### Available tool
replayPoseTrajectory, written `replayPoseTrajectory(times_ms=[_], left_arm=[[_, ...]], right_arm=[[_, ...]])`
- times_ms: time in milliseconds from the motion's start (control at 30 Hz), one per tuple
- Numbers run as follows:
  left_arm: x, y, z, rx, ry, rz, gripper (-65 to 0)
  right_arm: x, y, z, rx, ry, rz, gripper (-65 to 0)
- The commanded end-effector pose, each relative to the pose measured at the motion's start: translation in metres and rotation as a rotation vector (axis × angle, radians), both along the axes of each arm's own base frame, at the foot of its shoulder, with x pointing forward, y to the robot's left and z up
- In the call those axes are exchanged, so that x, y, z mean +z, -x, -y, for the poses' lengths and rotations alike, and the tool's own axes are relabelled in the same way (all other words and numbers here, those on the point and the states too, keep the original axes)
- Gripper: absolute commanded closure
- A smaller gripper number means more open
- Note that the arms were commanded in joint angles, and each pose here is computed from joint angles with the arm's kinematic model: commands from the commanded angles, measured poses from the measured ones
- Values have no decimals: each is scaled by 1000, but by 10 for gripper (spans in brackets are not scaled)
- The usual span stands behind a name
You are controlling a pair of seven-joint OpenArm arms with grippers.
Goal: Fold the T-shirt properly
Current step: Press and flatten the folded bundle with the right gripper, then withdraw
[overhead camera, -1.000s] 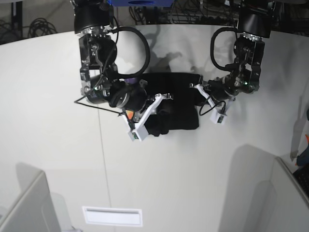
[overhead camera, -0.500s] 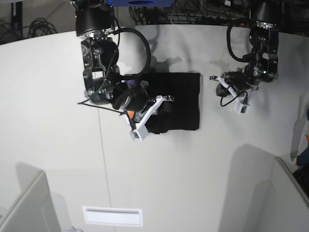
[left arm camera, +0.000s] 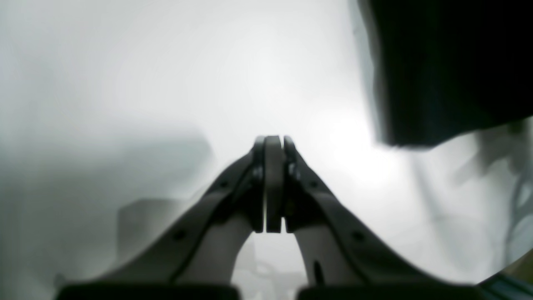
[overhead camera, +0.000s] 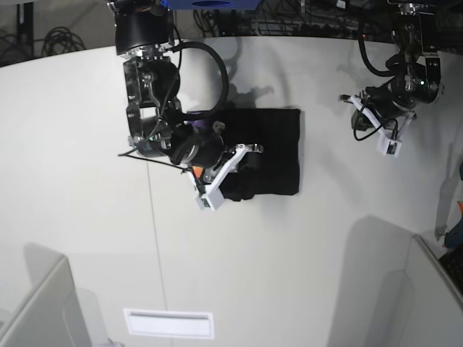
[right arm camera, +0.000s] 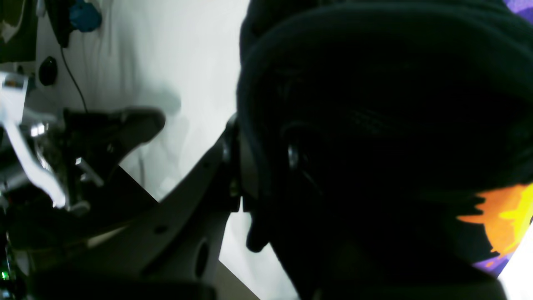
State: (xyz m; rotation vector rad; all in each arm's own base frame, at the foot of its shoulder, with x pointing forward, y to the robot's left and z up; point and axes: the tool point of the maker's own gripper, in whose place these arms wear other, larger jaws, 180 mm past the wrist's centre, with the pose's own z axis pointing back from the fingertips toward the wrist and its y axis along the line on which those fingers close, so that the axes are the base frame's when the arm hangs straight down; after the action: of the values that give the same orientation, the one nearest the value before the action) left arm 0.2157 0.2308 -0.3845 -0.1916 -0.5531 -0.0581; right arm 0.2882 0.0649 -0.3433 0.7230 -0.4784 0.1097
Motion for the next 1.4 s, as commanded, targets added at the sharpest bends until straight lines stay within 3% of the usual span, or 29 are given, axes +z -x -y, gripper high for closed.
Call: replayPoseTrajectory(times_ms=[0, 100, 267, 767, 1000, 1067, 1367], left_arm=[[11, -5, -8, 9, -19, 36, 0], [12, -1, -19, 39, -30, 35, 0], [12, 4, -28, 57, -43, 27, 0], [10, 4, -28, 58, -42, 22, 0], [10, 4, -29, 58, -45, 22, 0], [11, 3, -29, 58, -44, 25, 0], [11, 2, -29, 59, -46, 27, 0]], right_arm=[[10, -6, -7, 1, -34, 22, 0], [5, -8, -8, -17, -43, 20, 0], [4, -8, -19, -25, -137, -17, 0], [7, -15, -19, -36, -143, -1, 0], [8, -15, -20, -36, -148, 1, -404], [11, -11, -26, -13, -148, 8, -476], [27, -4, -72, 143, -135, 87, -480]])
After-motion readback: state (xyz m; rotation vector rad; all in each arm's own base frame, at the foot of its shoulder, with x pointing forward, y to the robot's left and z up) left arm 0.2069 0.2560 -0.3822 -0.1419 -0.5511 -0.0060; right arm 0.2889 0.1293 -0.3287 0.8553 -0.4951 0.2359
